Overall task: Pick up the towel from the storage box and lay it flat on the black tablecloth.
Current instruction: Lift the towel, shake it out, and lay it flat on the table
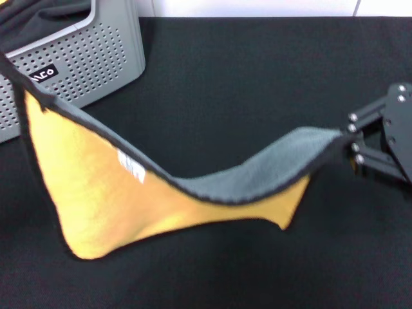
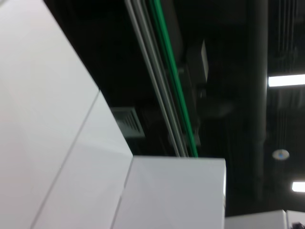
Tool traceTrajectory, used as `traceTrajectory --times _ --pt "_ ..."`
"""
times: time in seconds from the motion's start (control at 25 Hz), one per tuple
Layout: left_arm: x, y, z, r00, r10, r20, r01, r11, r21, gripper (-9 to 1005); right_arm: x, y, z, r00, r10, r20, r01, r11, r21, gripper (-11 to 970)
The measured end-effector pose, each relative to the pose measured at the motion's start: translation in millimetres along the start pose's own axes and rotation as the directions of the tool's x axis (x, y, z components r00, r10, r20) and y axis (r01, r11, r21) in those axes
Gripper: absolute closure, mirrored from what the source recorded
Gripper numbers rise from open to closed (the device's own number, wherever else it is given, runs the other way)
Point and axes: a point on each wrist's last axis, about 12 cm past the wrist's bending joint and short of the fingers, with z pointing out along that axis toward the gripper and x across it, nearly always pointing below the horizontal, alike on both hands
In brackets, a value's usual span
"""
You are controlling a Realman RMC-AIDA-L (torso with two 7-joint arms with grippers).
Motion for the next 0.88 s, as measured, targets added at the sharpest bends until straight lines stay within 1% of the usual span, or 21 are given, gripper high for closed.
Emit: traceTrajectory --times 0.16,0.32,0.44,0.52,0.64,0.68,0.76,0.88 --pt "5.2 -1.8 0.4 0.996 -0.068 -0.051 0.069 0.997 0.015 969 -3.1 10.5 -4.0 1.0 -0.006 -0.022 0.005 0.999 -0.042 924" --pt "10.5 -3.8 -0.5 0.981 -0.15 -0.12 0.154 0.988 0.024 969 -3.5 17.9 -7.8 0.999 0.0 -0.039 -0.003 0.997 -0.075 922" --pt "13.9 -7.4 0.7 0.967 -0.185 -0.174 0.195 0.98 0.043 969 -1.8 22.8 -10.8 0.999 0.013 -0.045 -0.018 0.993 -0.114 921" --pt "13.9 -14.2 2.1 0.956 -0.197 -0.216 0.216 0.974 0.068 969 -2.1 26.5 -12.1 0.999 0.021 -0.044 -0.027 0.989 -0.143 921" --pt "9.9 -30.7 2.8 0.953 -0.168 -0.251 0.199 0.974 0.105 969 -4.1 32.3 -13.5 0.999 0.034 -0.036 -0.04 0.982 -0.184 920" --pt "9.1 -32.9 2.6 0.954 -0.162 -0.253 0.194 0.975 0.107 969 -4.1 33.5 -13.9 0.999 0.036 -0.031 -0.042 0.981 -0.19 919" --pt "8.1 -38.5 -0.9 0.952 -0.166 -0.257 0.196 0.976 0.096 969 -0.3 34.4 -15.4 0.998 0.063 -0.02 -0.065 0.979 -0.195 919" --pt "13.5 -35.2 -8.6 0.936 -0.234 -0.264 0.253 0.966 0.043 970 9.2 30.2 -16.7 0.992 0.125 0.017 -0.118 0.968 -0.223 918"
